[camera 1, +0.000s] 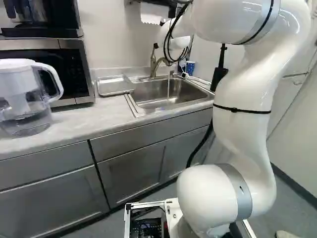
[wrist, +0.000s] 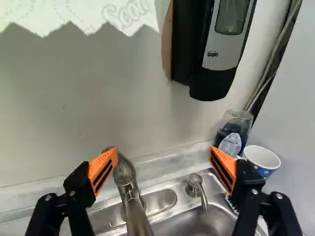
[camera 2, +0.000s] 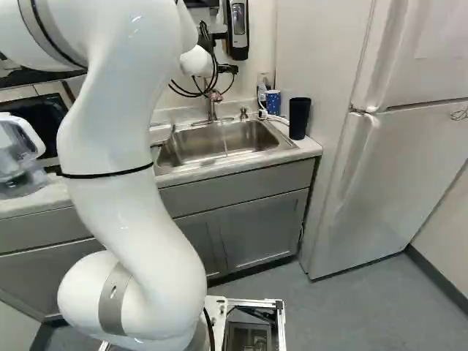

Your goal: Rinse the cup and place it in the tray

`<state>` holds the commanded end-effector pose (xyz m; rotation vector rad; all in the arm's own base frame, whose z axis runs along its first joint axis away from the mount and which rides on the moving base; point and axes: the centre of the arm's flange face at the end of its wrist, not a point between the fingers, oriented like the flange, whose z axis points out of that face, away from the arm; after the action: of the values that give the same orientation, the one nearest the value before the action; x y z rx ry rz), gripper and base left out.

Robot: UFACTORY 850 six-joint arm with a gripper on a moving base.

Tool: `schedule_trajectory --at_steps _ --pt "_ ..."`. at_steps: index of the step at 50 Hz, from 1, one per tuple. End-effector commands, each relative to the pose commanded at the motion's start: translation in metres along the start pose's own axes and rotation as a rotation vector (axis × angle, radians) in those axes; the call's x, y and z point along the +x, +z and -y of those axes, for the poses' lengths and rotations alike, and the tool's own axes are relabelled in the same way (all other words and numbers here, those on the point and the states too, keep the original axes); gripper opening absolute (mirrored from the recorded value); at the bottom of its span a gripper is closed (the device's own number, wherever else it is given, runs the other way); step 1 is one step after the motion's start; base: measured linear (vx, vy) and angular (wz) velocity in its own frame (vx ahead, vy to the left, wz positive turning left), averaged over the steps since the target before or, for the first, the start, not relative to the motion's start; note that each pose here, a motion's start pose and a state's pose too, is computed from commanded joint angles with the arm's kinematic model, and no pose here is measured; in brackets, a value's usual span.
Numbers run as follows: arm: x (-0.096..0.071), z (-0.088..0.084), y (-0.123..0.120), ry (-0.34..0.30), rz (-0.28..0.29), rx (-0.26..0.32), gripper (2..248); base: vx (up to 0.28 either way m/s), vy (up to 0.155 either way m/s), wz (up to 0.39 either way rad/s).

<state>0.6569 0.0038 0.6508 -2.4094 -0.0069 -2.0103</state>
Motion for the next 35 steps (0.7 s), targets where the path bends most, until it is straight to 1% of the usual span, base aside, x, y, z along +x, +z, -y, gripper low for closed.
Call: schedule_trajectory --at_steps 35 --pt "-0.004 -0.002 -0.044 0.000 0.015 -0.002 247 0.000 0.000 0.000"
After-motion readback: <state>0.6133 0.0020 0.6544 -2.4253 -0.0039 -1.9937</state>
